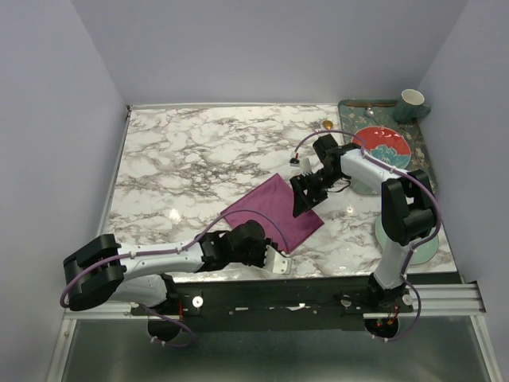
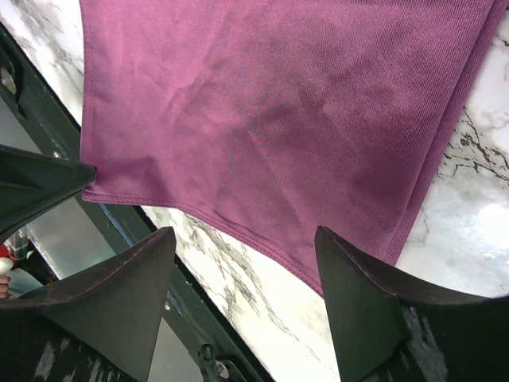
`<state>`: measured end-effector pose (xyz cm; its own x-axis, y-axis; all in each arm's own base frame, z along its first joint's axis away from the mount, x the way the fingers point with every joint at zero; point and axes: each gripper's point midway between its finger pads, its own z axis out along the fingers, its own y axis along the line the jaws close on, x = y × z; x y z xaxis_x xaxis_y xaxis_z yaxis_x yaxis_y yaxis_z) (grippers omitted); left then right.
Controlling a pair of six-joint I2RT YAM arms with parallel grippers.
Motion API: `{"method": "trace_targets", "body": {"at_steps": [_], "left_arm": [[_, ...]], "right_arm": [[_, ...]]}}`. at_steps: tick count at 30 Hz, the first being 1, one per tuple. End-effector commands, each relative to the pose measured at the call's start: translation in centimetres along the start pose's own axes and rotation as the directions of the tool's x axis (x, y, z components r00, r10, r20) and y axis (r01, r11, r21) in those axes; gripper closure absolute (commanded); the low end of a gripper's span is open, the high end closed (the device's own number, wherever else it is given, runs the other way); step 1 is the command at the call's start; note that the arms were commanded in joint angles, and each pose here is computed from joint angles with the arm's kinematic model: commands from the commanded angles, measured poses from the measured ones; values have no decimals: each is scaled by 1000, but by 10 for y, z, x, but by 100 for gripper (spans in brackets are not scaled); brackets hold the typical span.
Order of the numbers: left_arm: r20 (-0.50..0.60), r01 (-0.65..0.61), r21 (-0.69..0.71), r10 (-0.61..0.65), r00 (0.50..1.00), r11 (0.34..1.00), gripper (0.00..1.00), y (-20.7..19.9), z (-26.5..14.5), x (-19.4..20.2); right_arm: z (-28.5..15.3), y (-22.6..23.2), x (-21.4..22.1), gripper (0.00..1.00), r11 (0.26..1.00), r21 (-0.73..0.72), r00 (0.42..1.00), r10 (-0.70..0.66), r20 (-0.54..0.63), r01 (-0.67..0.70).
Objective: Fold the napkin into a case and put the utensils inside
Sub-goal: Pick up the top corner of the square folded napkin from the center of the board, then fold the top corner of the square-folded napkin at the center of the board.
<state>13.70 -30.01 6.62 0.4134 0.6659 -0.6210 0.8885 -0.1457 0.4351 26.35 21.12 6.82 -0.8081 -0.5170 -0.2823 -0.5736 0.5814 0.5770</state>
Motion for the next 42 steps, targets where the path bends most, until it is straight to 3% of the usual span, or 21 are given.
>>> {"method": "trace_targets", "body": {"at_steps": [1,12,18,25,29,34,42], "left_arm": [[56,20,11,-21,998,1000,71,6,-2,-19],[60,16,13,-17,998,1000,74,10,0,-24],[42,45,-3,-45,998,999,100,21,2,-16],[17,150,-15,-150,989,989,100,77,3,-13],[-17,220,44,-220,975,974,100,103,12,-3],[-5,309,80,-310,951,948,93,140,22,6],[-28,390,94,-389,921,916,93,202,41,37]], "right_arm": [[3,-1,3,21,1000,-24,1000,19,-10,-19],[4,-2,4,21,999,-25,1000,22,-11,-23],[4,-3,2,21,999,-22,999,32,-9,-32],[-11,-10,-9,18,995,-52,995,90,47,-87],[-25,-14,-16,7,993,-59,990,105,94,-100],[-37,-25,-17,6,993,-40,985,113,131,-109],[-34,-29,-15,7,990,-65,983,131,126,-124]]}}
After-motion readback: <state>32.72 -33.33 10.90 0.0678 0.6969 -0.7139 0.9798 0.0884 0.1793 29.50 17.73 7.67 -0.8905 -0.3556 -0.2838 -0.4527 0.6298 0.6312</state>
